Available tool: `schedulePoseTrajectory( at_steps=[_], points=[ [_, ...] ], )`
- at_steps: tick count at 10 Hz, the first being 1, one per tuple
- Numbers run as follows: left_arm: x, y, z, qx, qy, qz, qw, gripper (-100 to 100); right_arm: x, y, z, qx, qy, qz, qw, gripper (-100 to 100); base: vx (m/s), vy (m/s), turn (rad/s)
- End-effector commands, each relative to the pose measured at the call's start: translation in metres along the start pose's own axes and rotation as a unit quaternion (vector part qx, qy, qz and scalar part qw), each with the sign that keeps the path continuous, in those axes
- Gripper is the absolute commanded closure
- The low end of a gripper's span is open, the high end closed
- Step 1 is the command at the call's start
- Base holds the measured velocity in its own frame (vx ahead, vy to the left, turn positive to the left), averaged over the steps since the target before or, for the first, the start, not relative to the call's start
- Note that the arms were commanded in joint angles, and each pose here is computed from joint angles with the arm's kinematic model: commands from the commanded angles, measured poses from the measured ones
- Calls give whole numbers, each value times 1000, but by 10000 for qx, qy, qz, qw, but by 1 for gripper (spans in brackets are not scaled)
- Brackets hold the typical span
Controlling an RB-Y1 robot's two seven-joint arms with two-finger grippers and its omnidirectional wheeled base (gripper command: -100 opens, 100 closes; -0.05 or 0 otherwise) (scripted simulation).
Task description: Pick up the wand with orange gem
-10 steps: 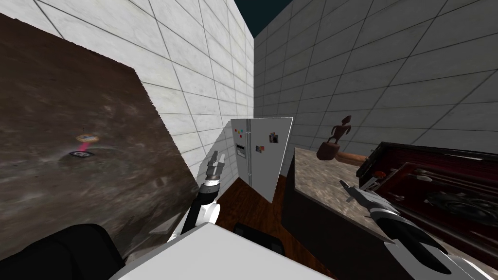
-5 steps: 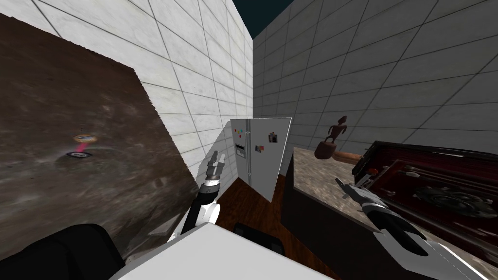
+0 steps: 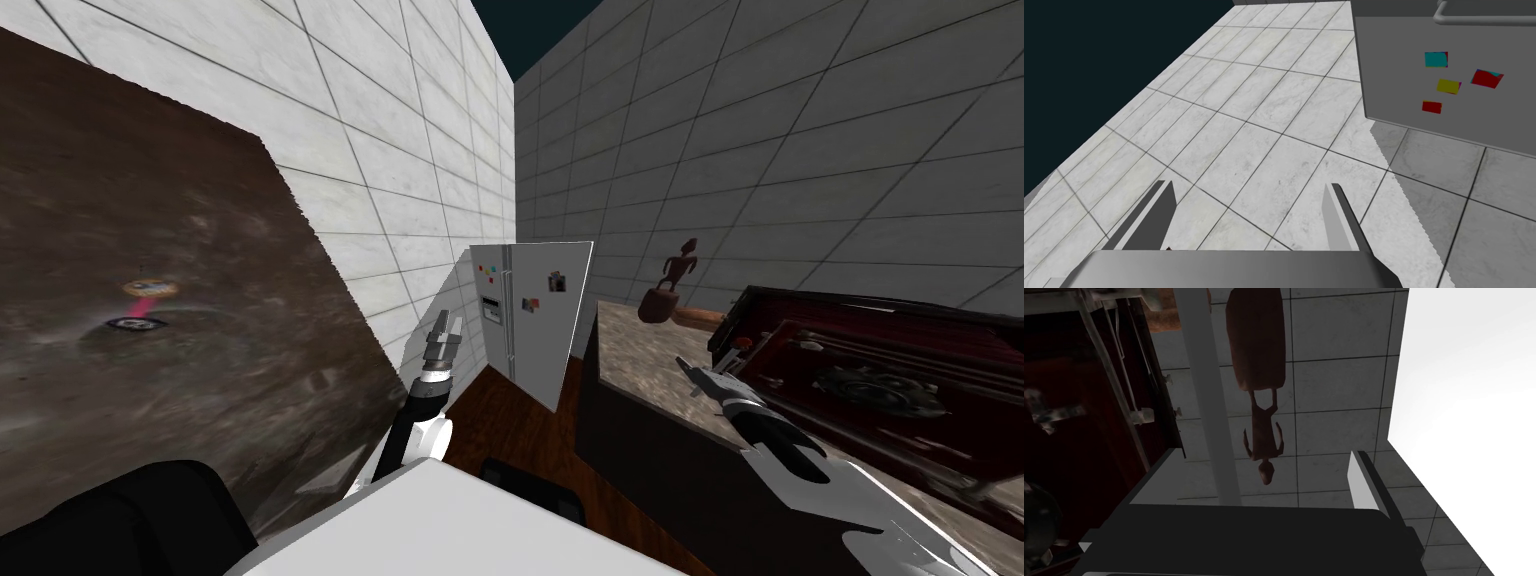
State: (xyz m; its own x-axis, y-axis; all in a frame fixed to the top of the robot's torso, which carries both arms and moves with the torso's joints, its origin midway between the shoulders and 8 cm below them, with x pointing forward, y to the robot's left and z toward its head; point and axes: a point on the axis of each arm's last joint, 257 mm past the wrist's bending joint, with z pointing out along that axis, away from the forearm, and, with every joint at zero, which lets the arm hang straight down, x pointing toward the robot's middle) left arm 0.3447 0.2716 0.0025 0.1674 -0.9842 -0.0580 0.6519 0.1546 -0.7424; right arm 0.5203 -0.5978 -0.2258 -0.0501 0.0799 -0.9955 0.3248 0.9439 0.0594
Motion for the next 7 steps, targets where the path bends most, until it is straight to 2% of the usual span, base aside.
schedulePoseTrajectory(
  at_steps=[1, 2, 3, 4, 5, 7],
  points=[
    [0, 0, 0, 0, 0, 0, 10000, 0, -7, 13, 12, -144, -36, -82, 9999, -100, -38, 21, -122],
    [0, 0, 0, 0, 0, 0, 10000, 0, -7, 13, 20, -92, -19, -20, 10000, -100, -34, 19, -51],
    [0, 0, 0, 0, 0, 0, 10000, 0, 0, 8, 19, -35, 54, -6, 10000, -100, -16, 6, 19],
    [0, 0, 0, 0, 0, 0, 10000, 0, -12, 22, 29, -198, -41, -100, 9997, -100, -27, 4, -101],
    [0, 0, 0, 0, 0, 0, 10000, 0, -16, 24, 36, -180, -59, -53, 9998, -100, -29, 14, -69],
    [0, 0, 0, 0, 0, 0, 10000, 0, -6, 17, 35, -103, 44, -37, 9999, -100, -8, 5, 7]
  ],
)
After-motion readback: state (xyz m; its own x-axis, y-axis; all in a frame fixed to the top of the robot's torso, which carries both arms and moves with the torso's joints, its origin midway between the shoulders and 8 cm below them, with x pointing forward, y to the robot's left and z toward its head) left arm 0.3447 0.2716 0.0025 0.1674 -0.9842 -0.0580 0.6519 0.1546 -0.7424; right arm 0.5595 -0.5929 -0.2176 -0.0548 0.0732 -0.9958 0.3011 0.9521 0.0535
